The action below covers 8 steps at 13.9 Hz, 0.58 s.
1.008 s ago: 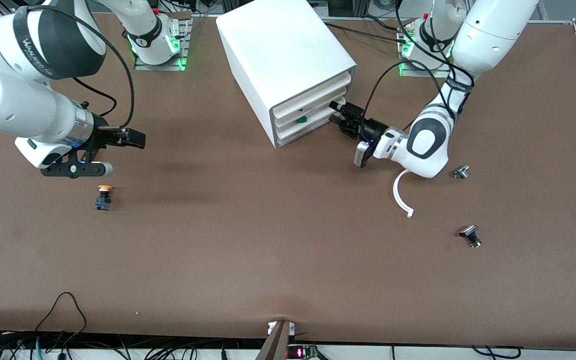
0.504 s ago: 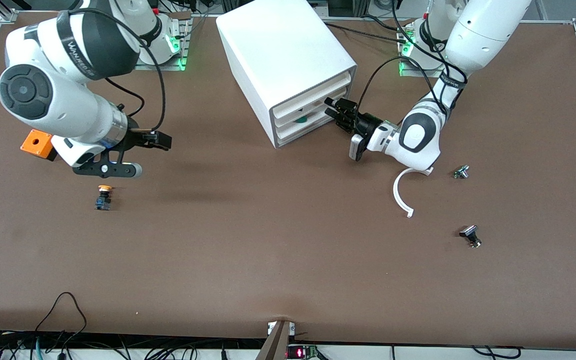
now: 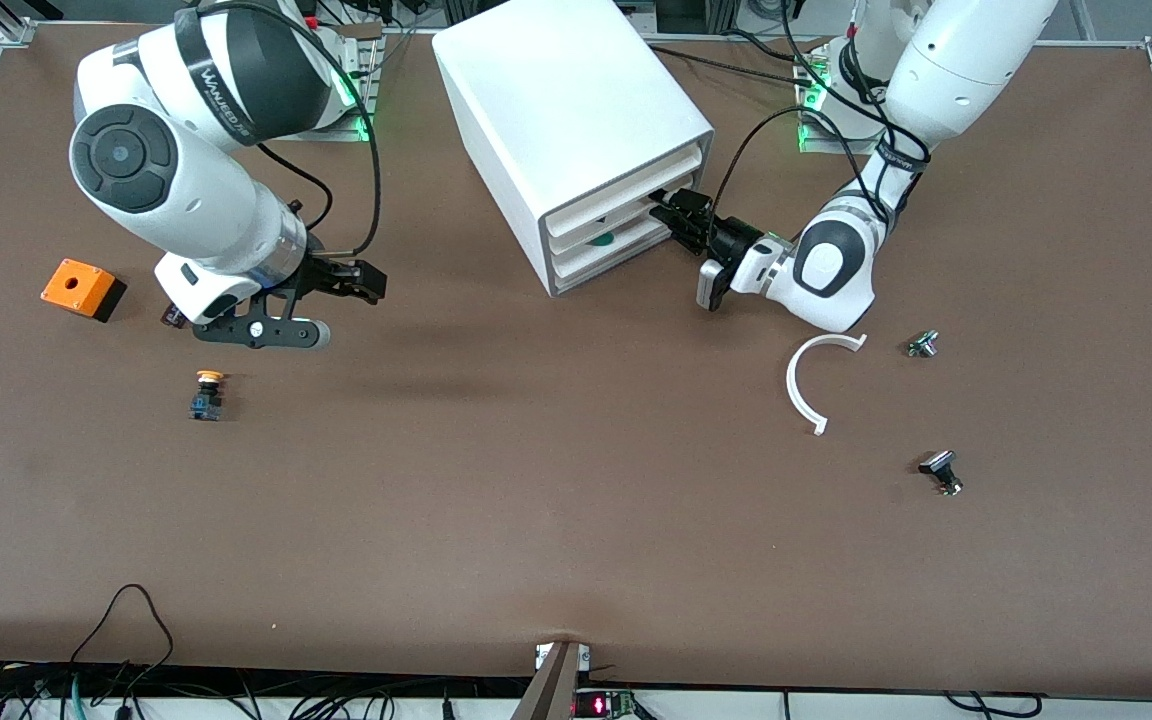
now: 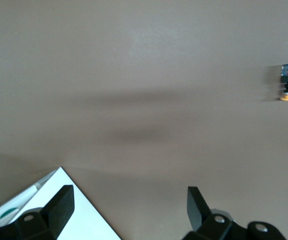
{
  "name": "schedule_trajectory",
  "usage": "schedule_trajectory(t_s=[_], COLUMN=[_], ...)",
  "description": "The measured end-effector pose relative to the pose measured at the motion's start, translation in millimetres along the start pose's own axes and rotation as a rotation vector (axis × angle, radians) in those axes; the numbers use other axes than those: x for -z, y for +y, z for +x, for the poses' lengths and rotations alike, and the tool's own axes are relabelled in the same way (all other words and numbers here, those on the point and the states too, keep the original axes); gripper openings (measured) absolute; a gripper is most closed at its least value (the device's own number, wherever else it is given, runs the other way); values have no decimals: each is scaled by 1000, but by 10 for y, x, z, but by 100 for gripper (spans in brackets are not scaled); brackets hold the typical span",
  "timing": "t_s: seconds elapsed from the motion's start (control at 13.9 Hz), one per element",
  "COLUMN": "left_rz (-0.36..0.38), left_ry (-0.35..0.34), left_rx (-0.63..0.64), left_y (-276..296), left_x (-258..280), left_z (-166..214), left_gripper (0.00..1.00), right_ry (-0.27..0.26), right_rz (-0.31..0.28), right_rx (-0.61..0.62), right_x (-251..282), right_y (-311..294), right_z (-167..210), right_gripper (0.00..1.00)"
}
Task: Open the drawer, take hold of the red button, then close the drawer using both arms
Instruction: 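Grasp the drawer handle with the left gripper and pull the drawer open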
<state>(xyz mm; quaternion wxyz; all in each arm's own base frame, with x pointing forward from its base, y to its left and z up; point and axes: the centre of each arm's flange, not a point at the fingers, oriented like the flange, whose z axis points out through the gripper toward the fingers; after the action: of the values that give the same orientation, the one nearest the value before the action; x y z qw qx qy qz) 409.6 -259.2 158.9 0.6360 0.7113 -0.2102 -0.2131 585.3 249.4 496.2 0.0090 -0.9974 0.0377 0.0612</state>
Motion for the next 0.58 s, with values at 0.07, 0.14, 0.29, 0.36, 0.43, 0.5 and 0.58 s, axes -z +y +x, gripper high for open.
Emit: schedule_trajectory(t_s=[0.07, 0.14, 0.29, 0.36, 0.43, 0.5, 0.58], left_rz=[0, 0, 1, -5, -8, -8, -5], left_ry=[-3, -8, -11, -6, -4, -6, -5], left_rx=[0, 0, -1, -3, -4, -5, -6], left_y=[0, 1, 4, 20, 29, 33, 32], left_x=[-15, -40, -79, -93, -122, -148, -150], left_z=[-2, -3, 3, 14, 23, 28, 31], left_gripper=[42, 34, 28, 18, 18, 14, 11], right_ry=[9, 20, 34, 43, 52, 58, 66], right_rz=[4, 9, 15, 20, 24, 28, 32], right_rx=[-1, -2, -6, -7, -6, -3, -2], right_x=[-11, -22, -55, -65, -75, -84, -89], right_y=[-39, -85, -192, -251, -303, -347, -377], right_z=[5, 9, -1, -8, -15, -21, -21], right_gripper=[100, 100, 100, 100, 100, 100, 100])
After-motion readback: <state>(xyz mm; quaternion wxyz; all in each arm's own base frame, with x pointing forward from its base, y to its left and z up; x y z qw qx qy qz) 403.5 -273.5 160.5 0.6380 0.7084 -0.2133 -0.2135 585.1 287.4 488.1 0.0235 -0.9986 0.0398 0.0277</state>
